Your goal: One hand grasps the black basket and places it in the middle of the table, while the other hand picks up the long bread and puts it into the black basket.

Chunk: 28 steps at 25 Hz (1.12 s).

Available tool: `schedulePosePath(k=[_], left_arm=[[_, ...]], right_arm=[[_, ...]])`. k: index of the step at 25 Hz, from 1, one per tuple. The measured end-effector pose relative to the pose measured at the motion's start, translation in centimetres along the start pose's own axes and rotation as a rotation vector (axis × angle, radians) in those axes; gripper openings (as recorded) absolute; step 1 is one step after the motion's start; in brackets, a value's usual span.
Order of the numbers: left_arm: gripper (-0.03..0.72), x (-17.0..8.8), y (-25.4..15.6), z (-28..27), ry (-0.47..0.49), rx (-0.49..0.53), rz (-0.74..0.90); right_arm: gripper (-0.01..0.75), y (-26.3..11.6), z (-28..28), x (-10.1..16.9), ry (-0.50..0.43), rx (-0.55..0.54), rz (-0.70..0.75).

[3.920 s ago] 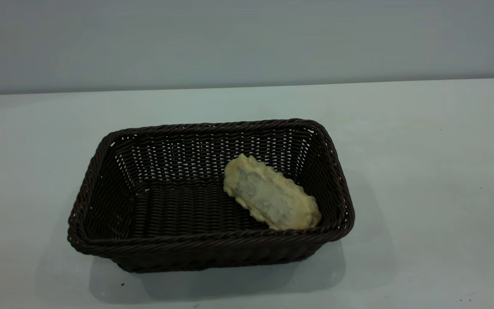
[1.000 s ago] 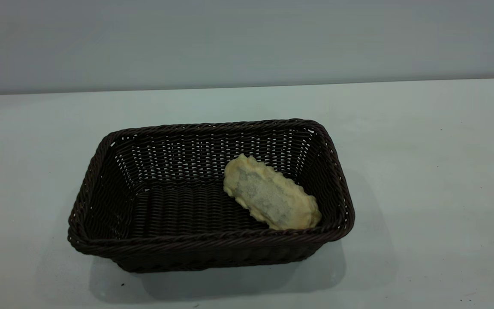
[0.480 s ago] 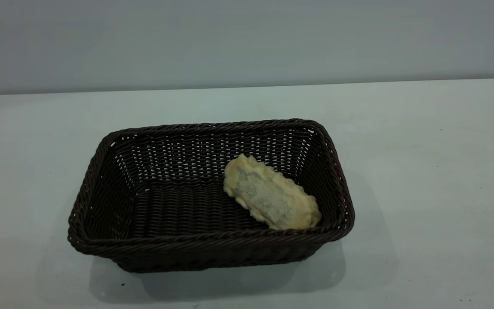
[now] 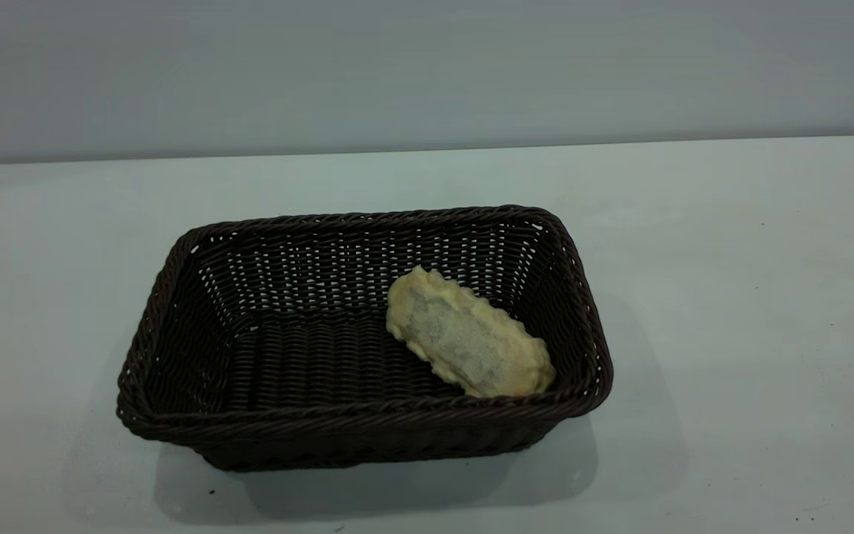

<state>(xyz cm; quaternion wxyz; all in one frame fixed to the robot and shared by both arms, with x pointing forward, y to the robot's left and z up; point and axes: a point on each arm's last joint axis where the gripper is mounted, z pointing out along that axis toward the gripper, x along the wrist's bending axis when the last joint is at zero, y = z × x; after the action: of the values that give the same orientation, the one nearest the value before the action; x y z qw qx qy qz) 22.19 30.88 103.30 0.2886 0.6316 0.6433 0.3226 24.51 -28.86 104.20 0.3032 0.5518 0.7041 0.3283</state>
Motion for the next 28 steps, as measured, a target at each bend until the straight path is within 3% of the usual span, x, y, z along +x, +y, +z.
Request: schedulePosePath(k=[28], left_arm=[[0.585, 0.0, 0.0, 0.0, 0.0, 0.0, -0.001]], right_arm=[[0.239, 0.01, 0.02, -0.02, -0.02, 0.002, 0.015]])
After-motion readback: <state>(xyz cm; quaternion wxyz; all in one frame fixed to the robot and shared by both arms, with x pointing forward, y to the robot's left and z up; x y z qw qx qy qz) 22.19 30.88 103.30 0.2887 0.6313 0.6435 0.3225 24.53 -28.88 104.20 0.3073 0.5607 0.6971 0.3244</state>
